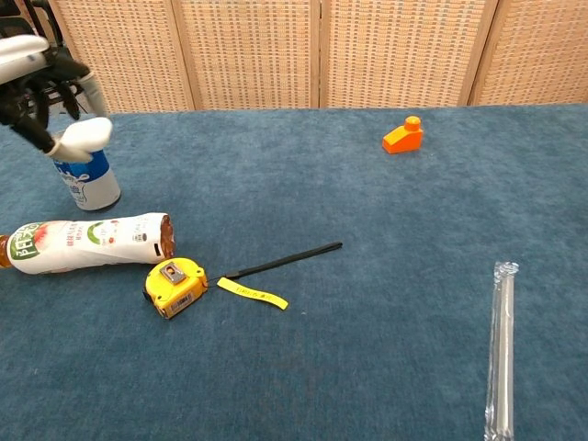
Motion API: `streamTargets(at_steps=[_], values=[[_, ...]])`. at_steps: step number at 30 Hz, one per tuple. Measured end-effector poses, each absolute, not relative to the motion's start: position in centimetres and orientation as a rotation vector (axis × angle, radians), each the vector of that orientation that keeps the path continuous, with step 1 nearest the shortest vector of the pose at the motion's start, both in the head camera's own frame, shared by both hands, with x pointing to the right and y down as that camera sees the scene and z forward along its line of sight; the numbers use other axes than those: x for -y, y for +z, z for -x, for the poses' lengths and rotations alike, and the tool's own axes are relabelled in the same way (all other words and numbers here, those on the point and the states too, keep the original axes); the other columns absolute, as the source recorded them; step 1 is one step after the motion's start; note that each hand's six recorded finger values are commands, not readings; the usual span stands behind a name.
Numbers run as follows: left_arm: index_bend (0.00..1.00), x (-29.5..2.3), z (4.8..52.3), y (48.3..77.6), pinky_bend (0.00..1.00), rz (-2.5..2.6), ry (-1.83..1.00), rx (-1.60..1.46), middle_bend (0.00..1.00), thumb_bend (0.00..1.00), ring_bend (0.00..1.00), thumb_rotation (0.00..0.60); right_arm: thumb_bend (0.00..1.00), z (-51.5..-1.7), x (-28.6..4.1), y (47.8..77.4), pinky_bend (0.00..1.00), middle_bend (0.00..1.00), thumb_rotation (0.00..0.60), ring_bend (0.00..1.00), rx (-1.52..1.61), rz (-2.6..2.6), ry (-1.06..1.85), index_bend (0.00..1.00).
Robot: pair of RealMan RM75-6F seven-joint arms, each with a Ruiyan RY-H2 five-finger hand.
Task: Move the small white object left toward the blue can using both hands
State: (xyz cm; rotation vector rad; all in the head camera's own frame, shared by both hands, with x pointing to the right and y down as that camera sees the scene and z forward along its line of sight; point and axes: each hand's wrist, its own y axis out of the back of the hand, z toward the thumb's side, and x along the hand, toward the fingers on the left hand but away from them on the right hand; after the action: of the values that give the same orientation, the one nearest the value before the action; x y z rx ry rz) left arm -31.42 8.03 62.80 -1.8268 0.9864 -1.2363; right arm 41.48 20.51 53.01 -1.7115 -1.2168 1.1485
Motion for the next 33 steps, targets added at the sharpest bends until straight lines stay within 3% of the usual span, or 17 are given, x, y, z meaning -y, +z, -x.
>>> streamTargets(at_steps=[5, 10, 25, 30, 33], values=[[0.61, -9.9, 37.4, 64.7, 0.58, 1.809, -1.310, -0.984, 0.43, 0.26, 0.42, 0.600, 0.00, -41.4, -20.6, 53.2, 0.00, 0.00, 0.600, 0.00, 1.209, 1.714, 1.156, 0.00], [0.62, -11.0, 40.2, 66.0, 0.58, 1.785, -1.356, -0.999, 0.43, 0.26, 0.42, 0.600, 0.00, -41.3, -20.6, 53.4, 0.00, 0.00, 0.600, 0.00, 1.205, 1.720, 1.158, 0.00], [0.62, -11.1, 39.1, 68.3, 0.58, 1.705, -1.369, -1.102, 0.43, 0.25, 0.42, 0.600, 0.00, -41.4, -20.6, 53.3, 0.00, 0.00, 0.600, 0.00, 1.211, 1.731, 1.158, 0.00], [0.61, -11.1, 39.1, 68.8, 0.58, 1.694, -1.392, -1.095, 0.43, 0.19, 0.42, 0.600, 0.00, -41.6, -20.6, 53.2, 0.00, 0.00, 0.600, 0.00, 1.216, 1.728, 1.160, 0.00], [0.56, -11.1, 39.1, 68.9, 0.58, 1.702, -1.394, -1.092, 0.42, 0.13, 0.42, 0.600, 0.00, -41.6, -20.5, 53.2, 0.00, 0.00, 0.600, 0.00, 1.218, 1.728, 1.159, 0.00]])
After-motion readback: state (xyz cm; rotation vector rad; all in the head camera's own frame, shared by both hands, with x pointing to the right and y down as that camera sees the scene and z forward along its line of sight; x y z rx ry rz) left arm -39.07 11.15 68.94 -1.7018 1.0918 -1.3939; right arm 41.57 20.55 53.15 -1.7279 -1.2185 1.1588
